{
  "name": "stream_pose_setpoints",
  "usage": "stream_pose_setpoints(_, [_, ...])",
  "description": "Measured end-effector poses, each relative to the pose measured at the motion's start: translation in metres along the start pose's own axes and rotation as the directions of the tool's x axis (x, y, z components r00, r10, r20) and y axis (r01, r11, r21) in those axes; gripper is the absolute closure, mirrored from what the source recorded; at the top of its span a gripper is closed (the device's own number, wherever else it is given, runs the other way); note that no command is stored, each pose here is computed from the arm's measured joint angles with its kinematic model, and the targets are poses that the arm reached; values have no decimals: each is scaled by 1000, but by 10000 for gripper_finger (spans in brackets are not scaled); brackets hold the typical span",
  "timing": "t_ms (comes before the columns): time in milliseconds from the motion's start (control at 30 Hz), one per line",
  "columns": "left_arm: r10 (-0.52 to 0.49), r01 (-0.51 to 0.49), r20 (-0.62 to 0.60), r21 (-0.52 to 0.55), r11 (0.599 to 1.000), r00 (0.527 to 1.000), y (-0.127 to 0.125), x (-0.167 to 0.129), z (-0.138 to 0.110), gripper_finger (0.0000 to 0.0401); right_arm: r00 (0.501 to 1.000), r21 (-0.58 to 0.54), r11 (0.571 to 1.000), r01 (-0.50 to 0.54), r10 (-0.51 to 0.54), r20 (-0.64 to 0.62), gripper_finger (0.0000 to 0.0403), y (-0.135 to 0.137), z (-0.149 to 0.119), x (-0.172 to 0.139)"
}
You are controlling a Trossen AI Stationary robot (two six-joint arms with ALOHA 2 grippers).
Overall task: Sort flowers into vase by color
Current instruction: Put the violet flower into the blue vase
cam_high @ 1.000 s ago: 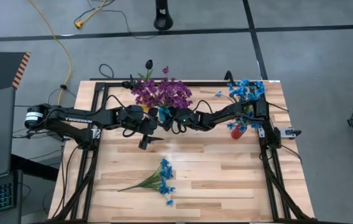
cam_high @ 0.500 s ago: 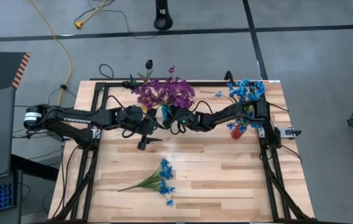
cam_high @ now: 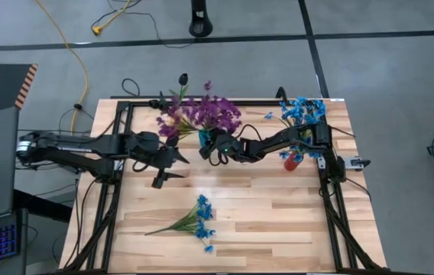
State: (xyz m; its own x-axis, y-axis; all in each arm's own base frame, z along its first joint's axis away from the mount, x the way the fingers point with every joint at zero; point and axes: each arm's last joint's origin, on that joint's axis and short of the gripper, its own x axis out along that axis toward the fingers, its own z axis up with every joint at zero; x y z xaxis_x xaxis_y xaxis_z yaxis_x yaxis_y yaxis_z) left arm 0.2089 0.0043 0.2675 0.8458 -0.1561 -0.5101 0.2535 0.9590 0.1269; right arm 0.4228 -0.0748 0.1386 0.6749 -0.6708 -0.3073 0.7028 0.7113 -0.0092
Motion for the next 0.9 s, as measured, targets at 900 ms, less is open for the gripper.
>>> stream_pose_setpoints(900, [31, -52, 203, 103, 993, 979, 2, 0, 21, 166, 1000, 24, 1000, 3, -3, 4, 240, -1, 0, 1])
